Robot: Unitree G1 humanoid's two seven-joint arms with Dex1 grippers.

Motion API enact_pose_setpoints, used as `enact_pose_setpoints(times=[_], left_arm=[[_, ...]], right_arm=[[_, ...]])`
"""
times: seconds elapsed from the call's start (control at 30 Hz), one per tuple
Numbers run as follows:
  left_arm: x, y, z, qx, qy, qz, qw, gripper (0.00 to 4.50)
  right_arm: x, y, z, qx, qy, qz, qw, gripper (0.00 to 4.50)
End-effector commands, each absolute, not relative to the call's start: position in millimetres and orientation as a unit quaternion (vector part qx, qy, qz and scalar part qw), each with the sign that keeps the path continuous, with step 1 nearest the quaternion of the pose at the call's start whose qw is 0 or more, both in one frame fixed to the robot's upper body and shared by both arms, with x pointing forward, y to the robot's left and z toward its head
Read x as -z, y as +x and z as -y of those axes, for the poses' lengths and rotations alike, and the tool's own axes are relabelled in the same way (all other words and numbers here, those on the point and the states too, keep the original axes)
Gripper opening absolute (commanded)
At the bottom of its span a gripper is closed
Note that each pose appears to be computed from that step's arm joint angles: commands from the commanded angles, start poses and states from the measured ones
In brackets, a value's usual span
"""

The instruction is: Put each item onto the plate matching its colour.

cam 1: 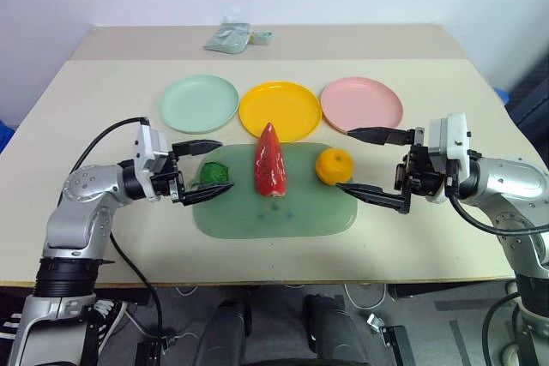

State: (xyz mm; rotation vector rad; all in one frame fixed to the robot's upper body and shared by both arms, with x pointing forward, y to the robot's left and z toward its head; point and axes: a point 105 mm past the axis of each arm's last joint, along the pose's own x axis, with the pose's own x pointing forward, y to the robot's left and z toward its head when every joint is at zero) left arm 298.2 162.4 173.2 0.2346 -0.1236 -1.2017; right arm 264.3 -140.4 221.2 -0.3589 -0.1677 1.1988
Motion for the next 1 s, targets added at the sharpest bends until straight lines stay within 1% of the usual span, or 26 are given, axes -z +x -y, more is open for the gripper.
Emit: enact_pose_setpoints(times=[0.03,0.17,0.3,0.43,0.5,0.57,0.63,0.73,0.77,0.8,0.87,0.9,1.0], left_arm=[[-184,297,-166,0.557,0.125,0.078,0.817,4.50],[-186,298,-177,0.537,0.127,0.081,0.830,4.50],[-206,300,-192,0.501,0.124,0.107,0.850,4.50],[-220,299,-212,0.477,0.128,0.110,0.862,4.50],[-228,299,-227,0.448,0.122,0.119,0.877,4.50],[-238,303,-245,0.413,0.091,0.123,0.898,4.50],[-236,299,-245,0.417,0.101,0.098,0.898,4.50],[-214,299,-243,0.429,0.138,0.039,0.892,4.50],[-208,301,-237,0.426,0.143,0.025,0.893,4.50],[-205,303,-235,0.423,0.144,0.017,0.894,4.50],[-210,309,-235,0.406,0.117,0.008,0.906,4.50],[-211,310,-231,0.402,0.108,0.002,0.909,4.50],[-206,309,-221,0.404,0.100,-0.020,0.909,4.50]], right_arm=[[-238,262,140,-0.556,-0.182,0.108,0.804,4.46],[-233,266,136,-0.556,-0.177,0.107,0.805,4.46],[-242,268,131,-0.557,-0.172,0.118,0.804,4.46],[-255,283,128,-0.543,-0.152,0.134,0.815,4.46],[-259,289,122,-0.545,-0.144,0.145,0.813,4.46],[-264,299,117,-0.535,-0.135,0.149,0.820,4.46],[-267,305,116,-0.533,-0.137,0.142,0.823,4.46],[-266,310,102,-0.536,-0.170,0.121,0.818,4.46],[-266,313,100,-0.529,-0.197,0.113,0.818,4.46],[-270,316,96,-0.522,-0.210,0.111,0.819,4.46],[-289,323,90,-0.512,-0.180,0.115,0.832,4.46],[-295,321,90,-0.516,-0.184,0.117,0.829,4.46],[-296,316,87,-0.519,-0.203,0.114,0.822,4.46]])
